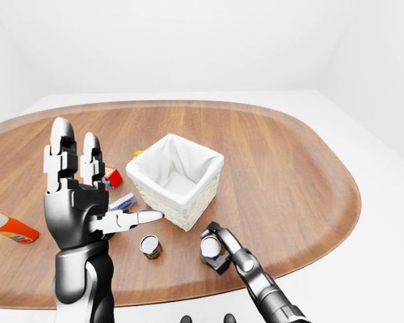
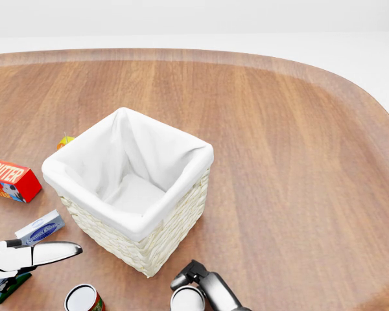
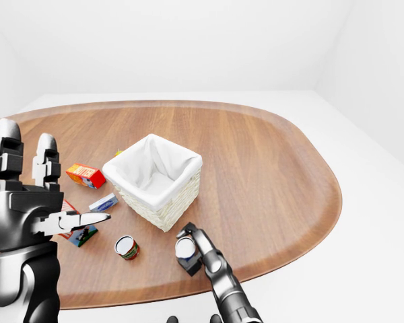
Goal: Pick up the alphabet soup, and put it in the basket.
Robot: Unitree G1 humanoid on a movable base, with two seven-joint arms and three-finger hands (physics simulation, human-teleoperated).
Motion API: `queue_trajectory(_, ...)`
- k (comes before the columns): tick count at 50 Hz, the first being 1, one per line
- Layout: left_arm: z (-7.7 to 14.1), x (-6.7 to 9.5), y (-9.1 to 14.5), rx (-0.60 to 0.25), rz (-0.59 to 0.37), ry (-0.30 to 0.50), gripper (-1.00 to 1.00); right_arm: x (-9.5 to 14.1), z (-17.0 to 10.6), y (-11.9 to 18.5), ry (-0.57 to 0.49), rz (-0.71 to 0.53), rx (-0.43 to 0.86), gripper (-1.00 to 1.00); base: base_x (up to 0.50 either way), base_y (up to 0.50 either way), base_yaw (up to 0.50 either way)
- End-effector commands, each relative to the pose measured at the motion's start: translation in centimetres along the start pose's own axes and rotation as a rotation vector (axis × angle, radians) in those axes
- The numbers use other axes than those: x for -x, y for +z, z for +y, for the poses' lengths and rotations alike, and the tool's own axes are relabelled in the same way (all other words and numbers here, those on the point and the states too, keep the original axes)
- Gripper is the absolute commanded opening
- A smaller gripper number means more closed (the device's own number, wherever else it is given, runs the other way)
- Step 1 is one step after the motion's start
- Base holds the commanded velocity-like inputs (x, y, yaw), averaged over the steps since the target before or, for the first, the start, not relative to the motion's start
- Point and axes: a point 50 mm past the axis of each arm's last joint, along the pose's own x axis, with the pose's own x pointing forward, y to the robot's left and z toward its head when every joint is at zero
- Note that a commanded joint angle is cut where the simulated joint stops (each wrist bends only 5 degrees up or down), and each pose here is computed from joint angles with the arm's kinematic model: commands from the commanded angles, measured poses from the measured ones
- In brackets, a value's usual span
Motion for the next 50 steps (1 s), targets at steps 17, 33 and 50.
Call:
queue_trajectory(17,0.1,0.0,0.3,0.003,-0.012,0.003,1.00,0.7,-1.3,1.8,-0.095,-0.102,0.049,-1.00,0.00,0.00,0.00)
queue_trajectory(33,0.1,0.0,0.3,0.003,-0.013,0.004,1.00,2.8,-3.3,3.6,-0.192,-0.228,0.059,-1.00,0.00,0.00,0.00)
queue_trajectory(50,0.1,0.0,0.2,0.000,-0.009,0.006,1.00,6.0,-4.2,7.5,-0.241,-0.439,0.080,-1.00,0.00,0.00,0.00)
